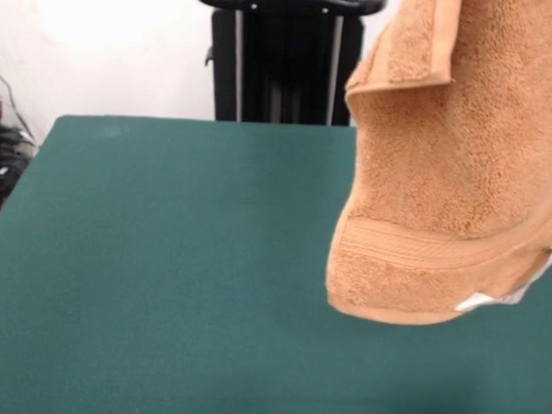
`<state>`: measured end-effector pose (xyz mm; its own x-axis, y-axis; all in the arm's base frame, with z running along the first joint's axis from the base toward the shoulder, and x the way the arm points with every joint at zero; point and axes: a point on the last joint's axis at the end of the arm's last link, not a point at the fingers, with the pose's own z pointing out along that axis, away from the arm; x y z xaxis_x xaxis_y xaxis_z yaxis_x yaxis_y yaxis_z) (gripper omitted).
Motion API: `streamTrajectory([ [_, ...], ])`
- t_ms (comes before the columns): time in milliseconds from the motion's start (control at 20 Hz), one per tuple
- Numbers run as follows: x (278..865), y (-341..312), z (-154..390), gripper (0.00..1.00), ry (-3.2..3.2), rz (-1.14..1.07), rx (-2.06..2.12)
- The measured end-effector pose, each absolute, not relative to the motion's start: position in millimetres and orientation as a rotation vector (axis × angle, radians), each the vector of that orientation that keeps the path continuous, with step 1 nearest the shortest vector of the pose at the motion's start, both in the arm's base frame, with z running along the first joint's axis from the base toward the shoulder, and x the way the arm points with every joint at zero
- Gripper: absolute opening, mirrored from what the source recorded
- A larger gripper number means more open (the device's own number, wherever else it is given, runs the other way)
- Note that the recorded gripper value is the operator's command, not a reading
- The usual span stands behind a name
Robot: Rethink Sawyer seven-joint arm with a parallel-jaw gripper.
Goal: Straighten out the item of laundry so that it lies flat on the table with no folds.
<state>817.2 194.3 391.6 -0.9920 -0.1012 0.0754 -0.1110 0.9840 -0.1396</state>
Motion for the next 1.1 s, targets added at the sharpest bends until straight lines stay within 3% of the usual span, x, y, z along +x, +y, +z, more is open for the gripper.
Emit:
streamTrajectory([
  [1100, 776, 122, 399, 0.0, -3.252, 0.208, -0.065],
])
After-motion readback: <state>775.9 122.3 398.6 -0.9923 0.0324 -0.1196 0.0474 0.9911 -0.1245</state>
